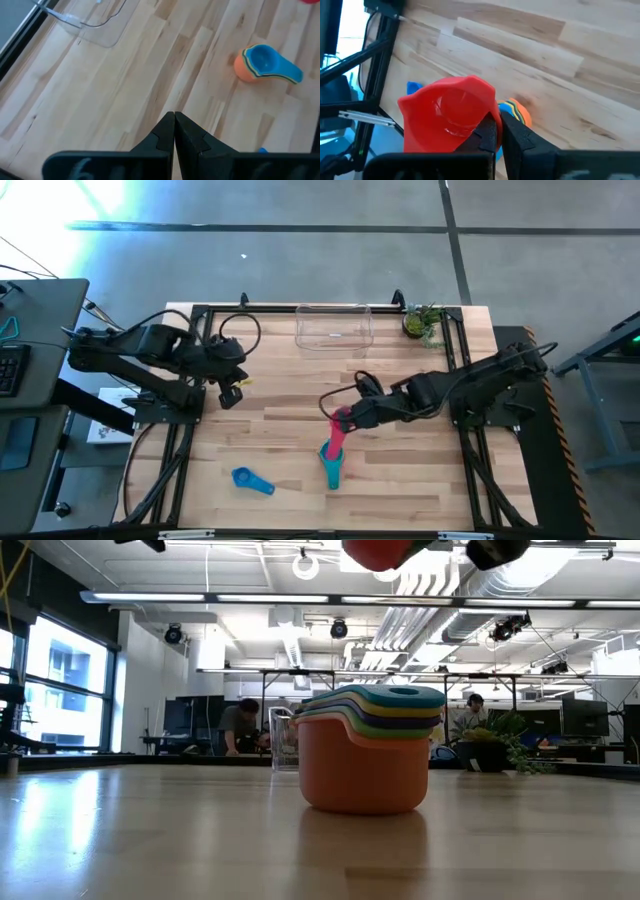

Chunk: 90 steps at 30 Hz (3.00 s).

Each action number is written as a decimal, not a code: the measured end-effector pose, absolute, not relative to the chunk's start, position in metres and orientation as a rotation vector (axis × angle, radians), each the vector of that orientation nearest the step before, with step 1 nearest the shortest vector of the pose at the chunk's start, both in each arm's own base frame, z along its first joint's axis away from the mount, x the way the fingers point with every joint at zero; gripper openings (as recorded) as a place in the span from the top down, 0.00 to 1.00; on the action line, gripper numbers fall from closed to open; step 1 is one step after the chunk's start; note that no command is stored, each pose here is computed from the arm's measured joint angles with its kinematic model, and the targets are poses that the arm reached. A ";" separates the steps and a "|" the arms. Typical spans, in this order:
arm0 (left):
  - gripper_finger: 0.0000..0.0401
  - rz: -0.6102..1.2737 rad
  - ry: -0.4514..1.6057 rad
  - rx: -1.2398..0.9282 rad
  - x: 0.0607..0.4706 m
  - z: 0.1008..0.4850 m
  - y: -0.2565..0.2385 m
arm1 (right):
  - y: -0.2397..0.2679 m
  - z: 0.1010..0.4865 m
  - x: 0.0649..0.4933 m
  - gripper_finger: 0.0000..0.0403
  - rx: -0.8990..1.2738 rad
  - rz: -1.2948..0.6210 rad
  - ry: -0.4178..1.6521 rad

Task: Nest measuring cups in basket
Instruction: Stack the red measuring cup on top of the light blue measuring cup

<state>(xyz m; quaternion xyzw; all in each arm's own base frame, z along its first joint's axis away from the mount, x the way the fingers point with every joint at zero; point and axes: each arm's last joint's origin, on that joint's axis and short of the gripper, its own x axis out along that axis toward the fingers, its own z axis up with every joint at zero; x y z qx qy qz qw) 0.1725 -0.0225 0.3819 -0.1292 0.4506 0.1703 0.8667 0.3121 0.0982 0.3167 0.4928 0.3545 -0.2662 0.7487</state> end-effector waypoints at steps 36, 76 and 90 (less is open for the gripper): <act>0.99 0.324 0.871 -0.286 0.150 0.393 -0.021 | 0.128 0.229 0.392 1.00 0.889 -0.571 1.267; 0.99 0.319 0.872 -0.274 0.150 0.393 -0.021 | 0.127 0.212 0.398 0.90 0.890 -0.587 1.311; 0.99 0.314 0.874 -0.292 0.150 0.393 -0.021 | 0.121 0.219 0.398 0.82 0.967 -0.532 1.363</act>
